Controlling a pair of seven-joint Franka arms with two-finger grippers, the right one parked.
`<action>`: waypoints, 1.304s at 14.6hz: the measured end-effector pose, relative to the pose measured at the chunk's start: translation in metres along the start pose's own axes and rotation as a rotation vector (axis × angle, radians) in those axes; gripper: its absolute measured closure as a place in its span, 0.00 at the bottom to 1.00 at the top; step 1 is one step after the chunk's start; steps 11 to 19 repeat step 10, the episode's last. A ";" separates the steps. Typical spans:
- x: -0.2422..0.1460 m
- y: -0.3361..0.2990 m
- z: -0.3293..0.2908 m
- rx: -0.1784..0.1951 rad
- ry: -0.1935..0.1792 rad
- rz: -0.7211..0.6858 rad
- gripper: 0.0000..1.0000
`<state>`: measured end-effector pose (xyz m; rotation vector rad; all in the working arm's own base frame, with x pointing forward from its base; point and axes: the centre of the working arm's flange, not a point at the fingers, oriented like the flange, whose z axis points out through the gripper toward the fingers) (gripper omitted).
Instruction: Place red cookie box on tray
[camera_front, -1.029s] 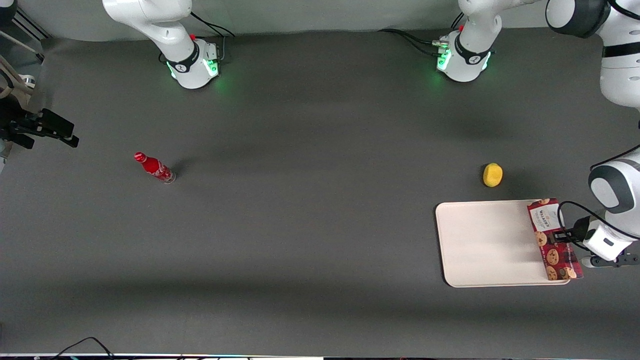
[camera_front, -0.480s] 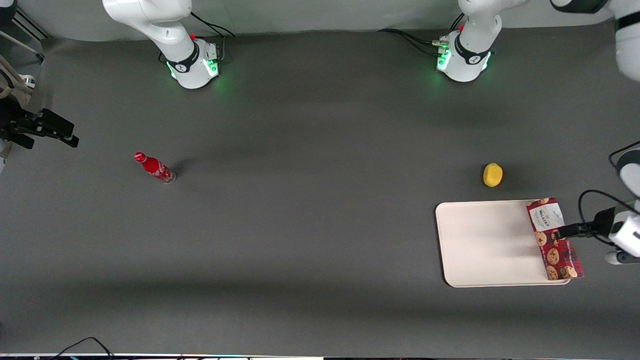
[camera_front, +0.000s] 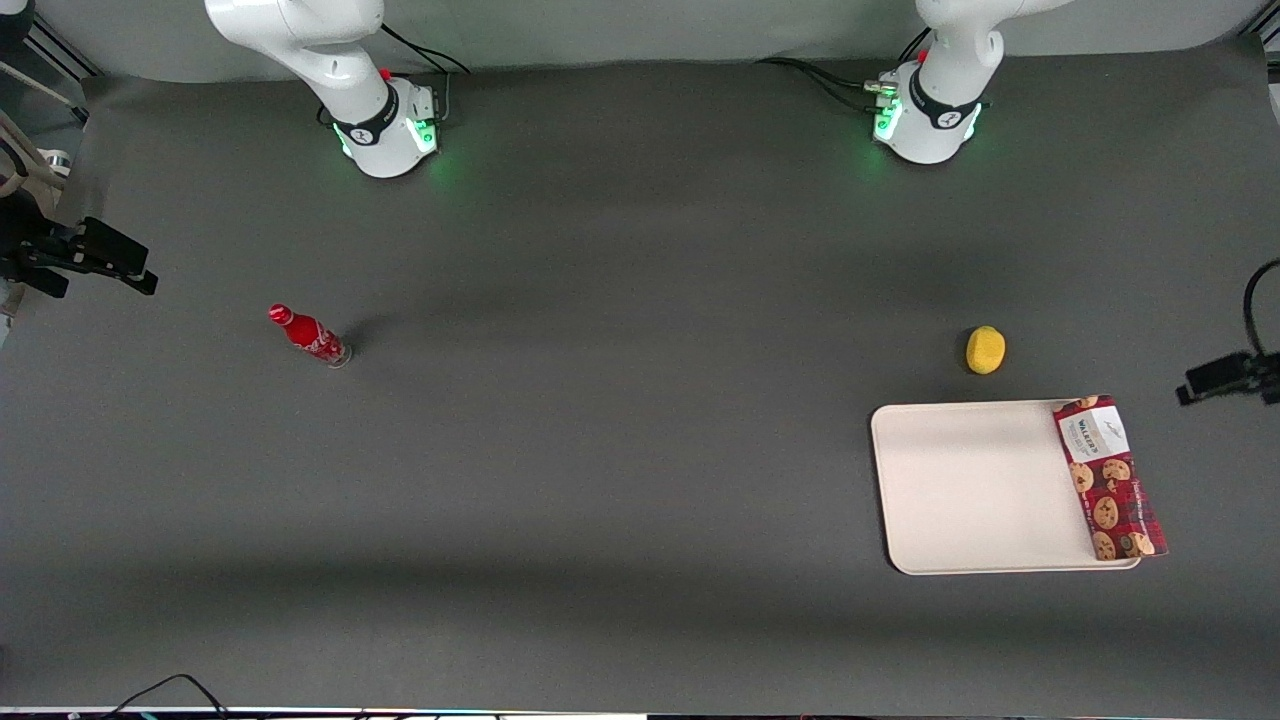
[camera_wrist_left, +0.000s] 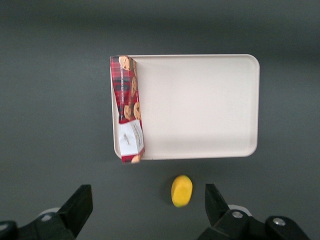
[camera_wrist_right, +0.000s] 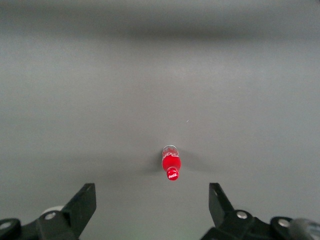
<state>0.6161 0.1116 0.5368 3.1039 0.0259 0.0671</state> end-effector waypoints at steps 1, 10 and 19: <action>-0.012 0.010 -0.025 0.014 0.003 0.008 0.00; -0.072 0.084 -0.118 0.062 0.021 0.090 0.00; -0.072 0.084 -0.118 0.062 0.021 0.090 0.00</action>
